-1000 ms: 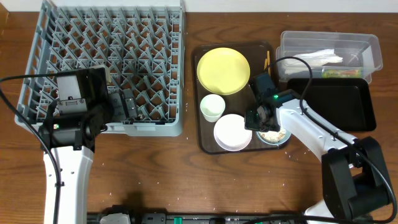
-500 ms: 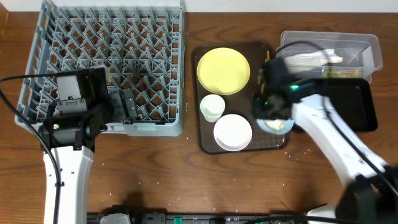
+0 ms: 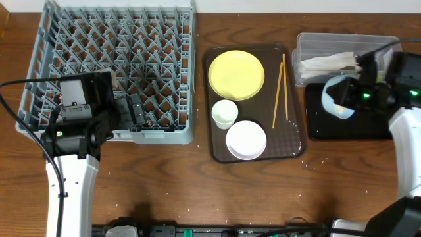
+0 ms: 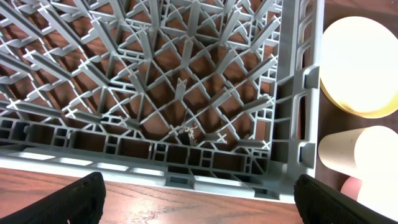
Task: Sort waste into correct bins and load items into the dishwasher
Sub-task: 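Tip the light-blue bowl over the black tray to dump the rice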
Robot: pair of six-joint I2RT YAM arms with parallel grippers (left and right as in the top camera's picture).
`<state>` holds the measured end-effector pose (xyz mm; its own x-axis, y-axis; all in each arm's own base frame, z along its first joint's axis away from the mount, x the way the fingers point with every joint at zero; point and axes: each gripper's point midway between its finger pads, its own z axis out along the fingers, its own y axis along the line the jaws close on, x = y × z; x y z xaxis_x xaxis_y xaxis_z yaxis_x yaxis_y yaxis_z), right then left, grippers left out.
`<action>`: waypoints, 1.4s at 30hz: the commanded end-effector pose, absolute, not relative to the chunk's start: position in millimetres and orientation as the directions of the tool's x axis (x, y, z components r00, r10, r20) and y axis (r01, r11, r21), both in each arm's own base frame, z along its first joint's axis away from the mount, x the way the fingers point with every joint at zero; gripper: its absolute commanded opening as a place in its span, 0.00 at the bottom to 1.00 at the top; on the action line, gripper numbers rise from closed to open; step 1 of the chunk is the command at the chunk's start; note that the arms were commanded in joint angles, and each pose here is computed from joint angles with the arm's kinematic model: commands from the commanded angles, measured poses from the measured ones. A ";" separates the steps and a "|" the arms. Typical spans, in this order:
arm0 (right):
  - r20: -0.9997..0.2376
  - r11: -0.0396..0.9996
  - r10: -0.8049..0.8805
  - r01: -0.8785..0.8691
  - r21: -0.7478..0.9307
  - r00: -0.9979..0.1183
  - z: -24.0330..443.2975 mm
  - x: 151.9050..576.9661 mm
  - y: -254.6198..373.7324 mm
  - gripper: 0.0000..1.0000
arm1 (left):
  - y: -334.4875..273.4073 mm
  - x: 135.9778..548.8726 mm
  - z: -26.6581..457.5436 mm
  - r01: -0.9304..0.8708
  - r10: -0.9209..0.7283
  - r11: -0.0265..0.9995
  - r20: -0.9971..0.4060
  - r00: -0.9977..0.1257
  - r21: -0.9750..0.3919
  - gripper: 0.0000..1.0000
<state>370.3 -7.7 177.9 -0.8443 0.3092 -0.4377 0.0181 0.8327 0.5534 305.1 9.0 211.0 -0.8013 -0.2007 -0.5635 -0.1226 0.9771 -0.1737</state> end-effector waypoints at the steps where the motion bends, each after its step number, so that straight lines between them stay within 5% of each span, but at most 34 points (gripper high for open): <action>1: -0.479 0.744 0.278 -0.128 0.656 -0.833 185.3 370.6 -4.0 0.01 | 6.6 306.8 215.6 -0.111 -0.196 0.977 -0.570 -0.798 -0.180 0.98; 11: -0.454 0.513 0.386 -0.222 0.829 -0.803 187.3 378.9 -23.9 0.01 | 6.6 306.8 215.6 -0.111 -0.196 0.977 -0.570 -0.798 -0.180 0.98; 22: -0.266 0.163 0.542 -0.211 0.964 -0.797 169.7 382.3 -53.1 0.01 | 6.6 306.8 215.6 -0.111 -0.196 0.977 -0.570 -0.798 -0.180 0.98; 36: 0.148 -0.077 0.579 0.127 0.989 -0.802 136.4 383.7 -64.1 0.01 | 6.6 306.8 215.6 -0.111 -0.196 0.977 -0.570 -0.798 -0.180 0.98; 42: 0.212 -0.115 0.571 0.179 0.977 -0.793 137.3 382.9 -62.7 0.01 | 6.7 306.8 215.6 -0.111 -0.196 0.977 -0.570 -0.798 -0.180 0.98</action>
<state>384.3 -60.2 129.5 -0.8061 0.5761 0.1353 0.1439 -0.0309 0.9891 305.1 9.0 211.0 -0.8013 -0.2007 -0.5635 -0.1226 0.9771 -0.1737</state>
